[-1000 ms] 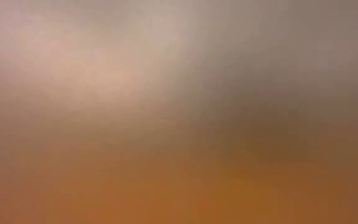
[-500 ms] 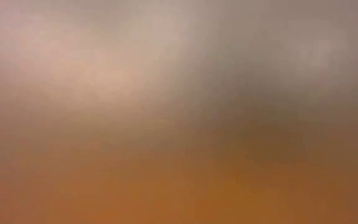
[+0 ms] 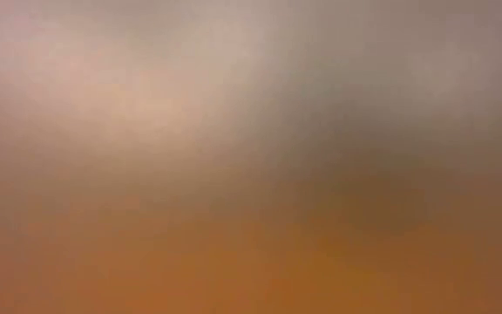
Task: Pick & Place Food Item
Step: Adjust the transparent bin on the table
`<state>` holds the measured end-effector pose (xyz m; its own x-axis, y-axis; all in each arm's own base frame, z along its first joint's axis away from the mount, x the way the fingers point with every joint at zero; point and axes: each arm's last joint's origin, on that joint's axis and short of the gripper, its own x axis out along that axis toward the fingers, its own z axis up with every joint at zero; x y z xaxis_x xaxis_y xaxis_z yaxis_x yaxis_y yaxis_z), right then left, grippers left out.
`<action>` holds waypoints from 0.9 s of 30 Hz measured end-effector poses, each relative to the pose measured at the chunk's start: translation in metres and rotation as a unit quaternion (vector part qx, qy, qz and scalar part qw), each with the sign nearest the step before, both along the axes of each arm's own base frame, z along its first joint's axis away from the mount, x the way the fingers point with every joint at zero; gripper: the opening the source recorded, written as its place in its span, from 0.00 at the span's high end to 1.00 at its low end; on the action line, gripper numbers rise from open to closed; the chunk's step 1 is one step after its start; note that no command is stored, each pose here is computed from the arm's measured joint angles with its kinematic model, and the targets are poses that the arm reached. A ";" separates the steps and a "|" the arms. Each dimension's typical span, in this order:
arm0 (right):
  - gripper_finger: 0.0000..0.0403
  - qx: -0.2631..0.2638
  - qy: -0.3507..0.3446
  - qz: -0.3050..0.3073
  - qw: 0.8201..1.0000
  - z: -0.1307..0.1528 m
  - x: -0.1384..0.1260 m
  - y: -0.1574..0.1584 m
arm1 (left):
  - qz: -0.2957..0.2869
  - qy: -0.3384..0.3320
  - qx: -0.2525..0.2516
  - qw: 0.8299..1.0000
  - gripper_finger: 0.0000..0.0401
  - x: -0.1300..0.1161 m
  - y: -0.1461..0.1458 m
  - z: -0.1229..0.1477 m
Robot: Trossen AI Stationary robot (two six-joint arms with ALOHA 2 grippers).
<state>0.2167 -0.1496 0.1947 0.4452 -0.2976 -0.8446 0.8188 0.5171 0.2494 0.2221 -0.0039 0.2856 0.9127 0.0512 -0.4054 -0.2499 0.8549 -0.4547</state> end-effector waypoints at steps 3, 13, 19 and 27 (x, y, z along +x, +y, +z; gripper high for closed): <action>1.00 -0.003 -0.005 0.000 1.000 0.005 -0.002 0.002 | 0.000 0.000 0.006 1.000 0.41 0.000 0.000 0.000; 1.00 0.023 -0.008 0.012 1.000 0.001 0.001 0.005 | -0.002 0.001 0.016 1.000 0.41 0.000 0.000 0.000; 1.00 0.027 -0.001 0.005 1.000 -0.013 0.007 -0.003 | -0.001 0.001 0.015 1.000 0.41 0.000 0.000 0.000; 1.00 0.016 -0.015 -0.031 0.999 -0.015 0.001 -0.021 | -0.002 0.000 0.009 1.000 0.41 0.000 0.000 0.000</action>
